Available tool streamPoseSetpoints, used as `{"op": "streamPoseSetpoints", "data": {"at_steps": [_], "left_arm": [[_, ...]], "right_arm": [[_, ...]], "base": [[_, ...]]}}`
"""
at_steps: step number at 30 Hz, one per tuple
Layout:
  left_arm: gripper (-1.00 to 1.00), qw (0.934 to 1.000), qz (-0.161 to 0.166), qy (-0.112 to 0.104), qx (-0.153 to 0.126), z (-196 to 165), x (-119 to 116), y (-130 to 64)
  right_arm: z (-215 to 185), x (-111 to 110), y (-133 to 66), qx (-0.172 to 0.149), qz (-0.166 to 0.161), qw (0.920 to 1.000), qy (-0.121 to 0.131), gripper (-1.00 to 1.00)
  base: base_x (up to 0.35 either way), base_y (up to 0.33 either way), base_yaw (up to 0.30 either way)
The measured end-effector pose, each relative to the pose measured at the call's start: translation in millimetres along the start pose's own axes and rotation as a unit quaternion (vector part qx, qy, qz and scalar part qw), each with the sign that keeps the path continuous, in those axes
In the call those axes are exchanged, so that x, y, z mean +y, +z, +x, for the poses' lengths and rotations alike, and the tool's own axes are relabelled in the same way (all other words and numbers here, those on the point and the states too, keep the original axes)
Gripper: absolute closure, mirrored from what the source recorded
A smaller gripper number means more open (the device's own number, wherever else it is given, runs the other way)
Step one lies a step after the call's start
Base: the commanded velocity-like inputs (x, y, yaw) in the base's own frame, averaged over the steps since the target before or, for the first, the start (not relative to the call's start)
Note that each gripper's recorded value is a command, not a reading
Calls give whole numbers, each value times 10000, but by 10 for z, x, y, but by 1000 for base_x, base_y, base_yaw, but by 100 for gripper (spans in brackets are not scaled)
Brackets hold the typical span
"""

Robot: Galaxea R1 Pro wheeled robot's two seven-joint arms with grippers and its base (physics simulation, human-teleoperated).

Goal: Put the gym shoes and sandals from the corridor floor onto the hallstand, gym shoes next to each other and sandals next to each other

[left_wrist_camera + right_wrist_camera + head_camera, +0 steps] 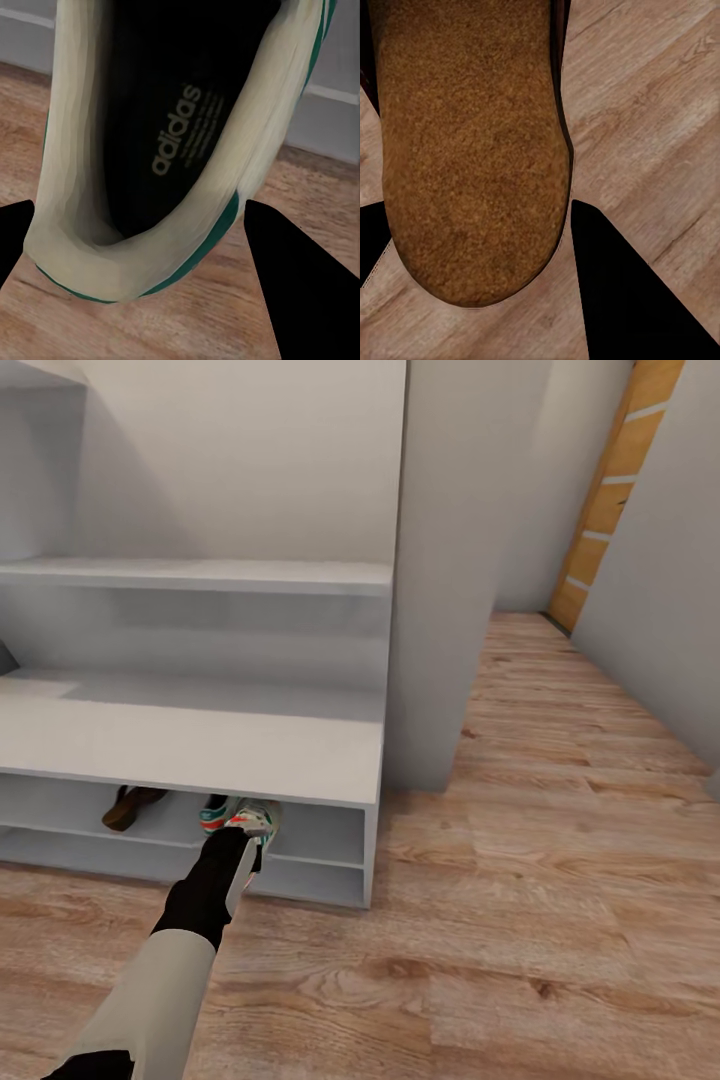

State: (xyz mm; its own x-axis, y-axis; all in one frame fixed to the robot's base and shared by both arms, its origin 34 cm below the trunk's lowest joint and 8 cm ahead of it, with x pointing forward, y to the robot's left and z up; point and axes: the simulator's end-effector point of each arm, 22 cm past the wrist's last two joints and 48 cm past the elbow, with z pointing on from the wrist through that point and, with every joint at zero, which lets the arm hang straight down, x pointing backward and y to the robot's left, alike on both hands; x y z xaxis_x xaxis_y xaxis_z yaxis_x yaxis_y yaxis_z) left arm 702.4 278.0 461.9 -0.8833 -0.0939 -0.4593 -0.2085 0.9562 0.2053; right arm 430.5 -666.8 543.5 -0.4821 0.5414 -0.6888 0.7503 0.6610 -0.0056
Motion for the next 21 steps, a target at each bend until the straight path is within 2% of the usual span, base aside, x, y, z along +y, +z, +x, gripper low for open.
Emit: {"op": "streamPoseSetpoints", "data": {"at_steps": [4,21], "left_arm": [[100,10000,3,-5,-6,-3,-2,0],[100,10000,-34,-48,-54,7,50,28]], "right_arm": [[2,1,0,2,-3,10000,3,100],[1,1,0,0,-1,10000,1,100]], "base": [[130,0,0],[4,0,0]]}}
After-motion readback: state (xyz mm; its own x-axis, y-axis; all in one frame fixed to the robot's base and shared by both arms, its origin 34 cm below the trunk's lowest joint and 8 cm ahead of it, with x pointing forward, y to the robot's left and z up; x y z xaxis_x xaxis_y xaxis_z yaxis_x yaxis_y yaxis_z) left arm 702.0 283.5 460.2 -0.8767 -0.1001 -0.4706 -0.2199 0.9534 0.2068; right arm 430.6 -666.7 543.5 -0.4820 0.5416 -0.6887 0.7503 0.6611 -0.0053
